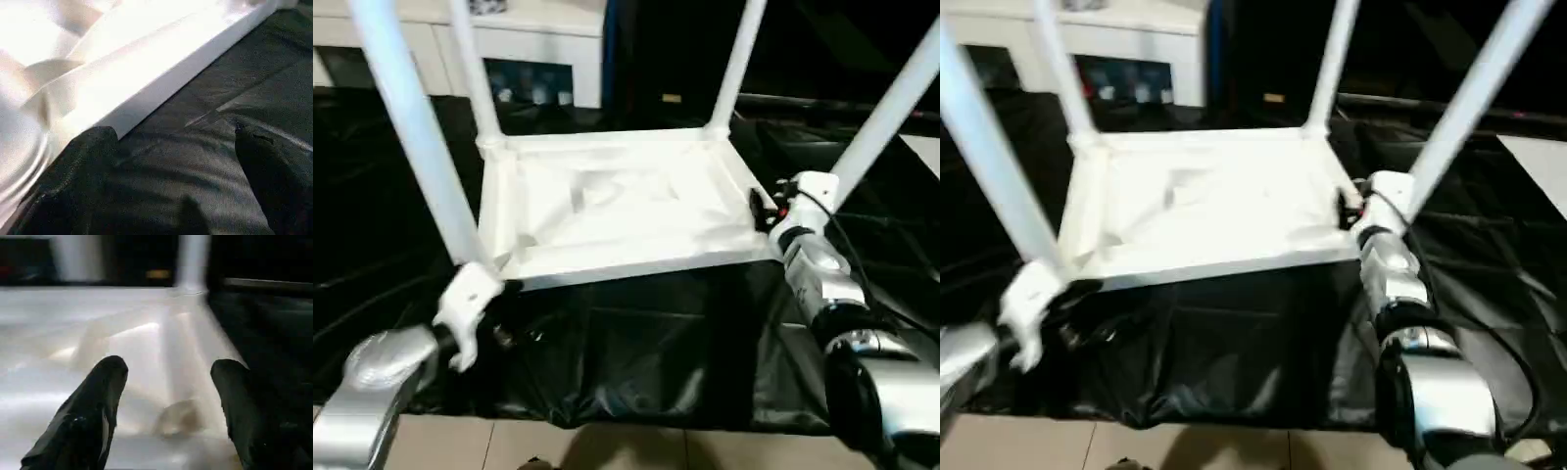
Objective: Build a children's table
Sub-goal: Rotate table base
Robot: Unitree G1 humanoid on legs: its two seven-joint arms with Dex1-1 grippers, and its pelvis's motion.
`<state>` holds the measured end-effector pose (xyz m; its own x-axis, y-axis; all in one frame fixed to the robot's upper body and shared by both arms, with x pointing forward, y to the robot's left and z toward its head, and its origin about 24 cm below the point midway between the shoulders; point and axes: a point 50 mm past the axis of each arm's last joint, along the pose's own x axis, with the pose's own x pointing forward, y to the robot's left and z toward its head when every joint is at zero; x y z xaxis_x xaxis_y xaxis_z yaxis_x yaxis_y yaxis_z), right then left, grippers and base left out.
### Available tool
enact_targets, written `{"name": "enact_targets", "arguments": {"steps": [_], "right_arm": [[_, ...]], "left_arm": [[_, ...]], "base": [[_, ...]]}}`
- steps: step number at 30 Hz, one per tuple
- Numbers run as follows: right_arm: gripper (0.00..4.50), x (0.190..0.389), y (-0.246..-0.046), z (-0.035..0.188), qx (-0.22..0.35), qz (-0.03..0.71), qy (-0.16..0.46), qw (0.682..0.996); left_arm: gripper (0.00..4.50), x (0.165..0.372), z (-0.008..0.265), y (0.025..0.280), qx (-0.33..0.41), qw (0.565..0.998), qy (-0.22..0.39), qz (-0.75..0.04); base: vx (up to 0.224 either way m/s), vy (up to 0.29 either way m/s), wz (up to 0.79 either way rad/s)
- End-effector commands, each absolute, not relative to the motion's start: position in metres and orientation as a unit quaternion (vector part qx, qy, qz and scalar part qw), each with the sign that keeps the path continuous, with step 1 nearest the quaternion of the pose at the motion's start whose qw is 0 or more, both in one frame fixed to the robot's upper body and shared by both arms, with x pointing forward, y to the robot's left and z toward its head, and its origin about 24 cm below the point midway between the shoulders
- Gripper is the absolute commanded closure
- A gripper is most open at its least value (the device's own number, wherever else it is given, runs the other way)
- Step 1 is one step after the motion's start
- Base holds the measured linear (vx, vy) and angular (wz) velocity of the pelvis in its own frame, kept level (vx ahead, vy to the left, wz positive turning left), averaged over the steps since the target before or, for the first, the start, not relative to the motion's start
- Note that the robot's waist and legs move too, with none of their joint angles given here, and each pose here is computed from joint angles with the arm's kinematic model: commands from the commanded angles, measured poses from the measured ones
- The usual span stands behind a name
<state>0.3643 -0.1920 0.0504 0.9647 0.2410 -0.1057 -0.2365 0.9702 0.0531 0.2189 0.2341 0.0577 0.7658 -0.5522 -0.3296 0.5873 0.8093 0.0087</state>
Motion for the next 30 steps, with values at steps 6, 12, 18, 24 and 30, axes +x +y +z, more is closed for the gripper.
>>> {"name": "enact_targets", "arguments": {"steps": [6,12,18,24,30], "right_arm": [[1.37,0.325,-0.19,0.043,-0.021,0.298,0.051,0.953],[1.37,0.297,-0.208,0.036,-0.037,0.325,0.082,0.941],[1.37,0.285,-0.223,0.029,-0.046,0.299,0.128,0.944],[1.37,0.298,-0.227,0.017,-0.078,0.213,0.183,0.957],[1.37,0.32,-0.215,0.018,-0.082,0.158,0.186,0.966]], "left_arm": [[0.02,0.203,0.07,0.268,-0.012,0.963,0.096,-0.252],[0.02,0.223,0.085,0.277,-0.012,0.979,0.033,-0.202],[0.02,0.245,0.088,0.274,0.006,0.983,0.006,-0.181],[0.02,0.273,0.09,0.25,-0.002,0.98,-0.014,-0.197],[0.02,0.29,0.088,0.233,-0.023,0.973,-0.006,-0.228]], "base": [[0.0,0.0,0.0],[0.0,0.0,0.0],[0.0,0.0,0.0],[0.0,0.0,0.0],[0.0,0.0,0.0]]}}
